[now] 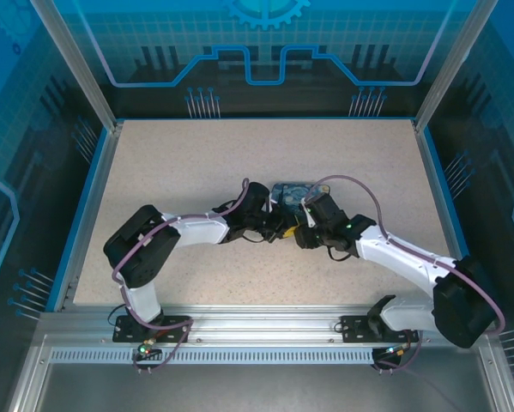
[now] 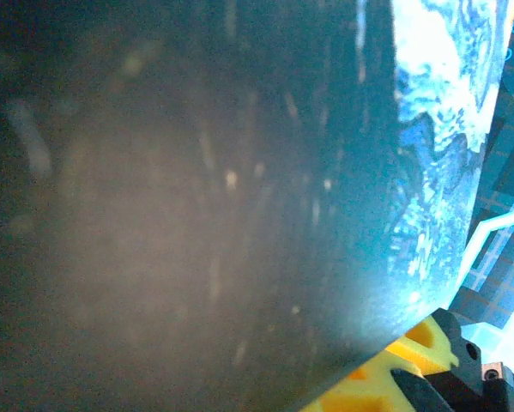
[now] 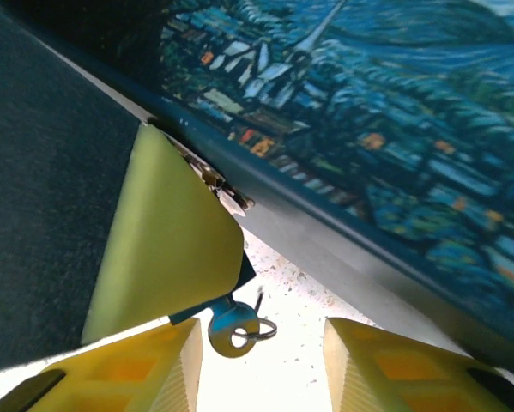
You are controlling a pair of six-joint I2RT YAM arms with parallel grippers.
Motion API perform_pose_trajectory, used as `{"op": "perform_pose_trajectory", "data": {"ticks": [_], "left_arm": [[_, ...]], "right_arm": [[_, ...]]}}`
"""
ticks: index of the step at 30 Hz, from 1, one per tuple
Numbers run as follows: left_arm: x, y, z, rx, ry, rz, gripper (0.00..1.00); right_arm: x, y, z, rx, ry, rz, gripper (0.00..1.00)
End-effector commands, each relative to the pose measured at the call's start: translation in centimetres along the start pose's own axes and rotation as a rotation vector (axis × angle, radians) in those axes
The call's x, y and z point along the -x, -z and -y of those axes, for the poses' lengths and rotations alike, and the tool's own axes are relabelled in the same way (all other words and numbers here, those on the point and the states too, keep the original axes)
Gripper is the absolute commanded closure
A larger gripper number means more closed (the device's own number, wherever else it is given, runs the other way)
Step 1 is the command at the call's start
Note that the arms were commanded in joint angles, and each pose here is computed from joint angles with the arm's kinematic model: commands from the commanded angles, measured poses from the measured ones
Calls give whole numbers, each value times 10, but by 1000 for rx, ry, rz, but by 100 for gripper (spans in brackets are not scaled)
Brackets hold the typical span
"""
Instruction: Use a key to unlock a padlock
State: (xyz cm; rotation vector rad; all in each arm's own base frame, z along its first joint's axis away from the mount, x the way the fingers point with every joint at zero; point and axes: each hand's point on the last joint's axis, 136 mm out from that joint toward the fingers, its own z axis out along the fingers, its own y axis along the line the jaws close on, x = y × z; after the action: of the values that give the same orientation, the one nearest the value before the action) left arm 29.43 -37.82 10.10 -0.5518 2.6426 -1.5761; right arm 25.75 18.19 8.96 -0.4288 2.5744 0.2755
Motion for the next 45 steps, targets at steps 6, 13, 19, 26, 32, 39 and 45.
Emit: {"op": "perform_pose_trajectory", "data": {"ticks": [6,13,19,26,32,39,45], "left_arm": [[-9,2,14,-18,-17,-56,100],[-9,2,16,-21,-20,-59,100],[-10,0,13,-17,-18,-61,100],[-9,-2,5,-13,-13,-60,100],[-7,-2,-1,-14,-22,-47,100],[-6,-3,-7,-13,-27,-38,100],[-5,-4,-14,-3,-25,-27,100]], "right_arm": [[18,-2,-2,-37,46,35,61],[32,-5,-8,-28,41,50,70],[37,-8,-11,-19,29,51,84],[37,-3,-16,52,-7,52,96],[39,5,-26,320,-166,60,99],[42,9,-38,607,-319,12,99],[39,3,-35,651,-375,-32,91]]}}
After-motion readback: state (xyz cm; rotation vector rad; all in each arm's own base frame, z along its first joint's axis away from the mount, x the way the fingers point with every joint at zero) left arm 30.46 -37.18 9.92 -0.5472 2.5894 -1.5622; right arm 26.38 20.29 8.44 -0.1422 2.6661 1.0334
